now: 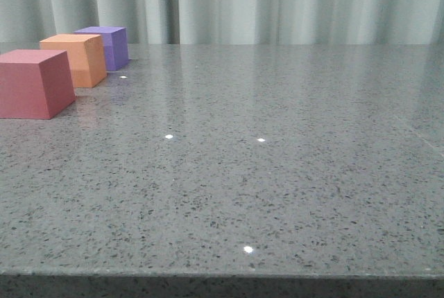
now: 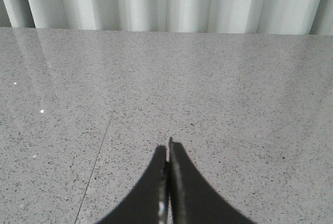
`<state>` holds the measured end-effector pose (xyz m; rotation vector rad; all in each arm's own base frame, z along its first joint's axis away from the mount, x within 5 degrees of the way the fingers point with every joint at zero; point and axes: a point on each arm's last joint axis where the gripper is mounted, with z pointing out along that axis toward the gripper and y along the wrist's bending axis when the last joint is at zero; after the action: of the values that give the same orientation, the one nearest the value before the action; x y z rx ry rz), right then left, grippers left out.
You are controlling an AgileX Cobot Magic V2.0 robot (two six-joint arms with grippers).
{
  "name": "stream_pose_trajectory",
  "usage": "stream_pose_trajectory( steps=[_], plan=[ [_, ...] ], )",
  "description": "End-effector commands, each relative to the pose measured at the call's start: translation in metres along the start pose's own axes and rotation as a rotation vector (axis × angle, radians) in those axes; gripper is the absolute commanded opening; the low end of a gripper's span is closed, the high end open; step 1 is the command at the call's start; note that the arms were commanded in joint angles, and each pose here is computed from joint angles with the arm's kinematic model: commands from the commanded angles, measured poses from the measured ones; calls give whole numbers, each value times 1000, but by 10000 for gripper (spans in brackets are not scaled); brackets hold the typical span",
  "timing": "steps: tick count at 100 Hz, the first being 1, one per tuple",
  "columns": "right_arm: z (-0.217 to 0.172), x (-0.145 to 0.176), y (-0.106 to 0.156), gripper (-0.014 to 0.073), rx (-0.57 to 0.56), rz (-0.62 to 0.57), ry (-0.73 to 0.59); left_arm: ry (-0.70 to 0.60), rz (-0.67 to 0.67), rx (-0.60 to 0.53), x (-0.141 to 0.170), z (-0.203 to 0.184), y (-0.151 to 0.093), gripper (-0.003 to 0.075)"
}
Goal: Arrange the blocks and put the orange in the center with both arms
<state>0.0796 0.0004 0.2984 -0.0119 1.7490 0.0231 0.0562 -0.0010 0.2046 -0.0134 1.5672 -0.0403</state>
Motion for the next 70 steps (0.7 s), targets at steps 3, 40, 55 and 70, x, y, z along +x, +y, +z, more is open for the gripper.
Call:
stream_pose_trajectory(
  steps=[3,40,55,70],
  plan=[
    [-1,-14,2,-69,-18,-8,-80,-92,-17,2,3,-1,0,-20],
    [-1,-14,2,-69,-18,-8,-80,-146,-17,4,-2,-2,0,-20],
    [-1,-14,2,-69,-18,-8,-80,-146,-17,4,-2,-2,0,-20],
    [-1,-14,2,-69,-18,-8,-80,-146,-17,4,-2,-2,0,-20]
  ],
)
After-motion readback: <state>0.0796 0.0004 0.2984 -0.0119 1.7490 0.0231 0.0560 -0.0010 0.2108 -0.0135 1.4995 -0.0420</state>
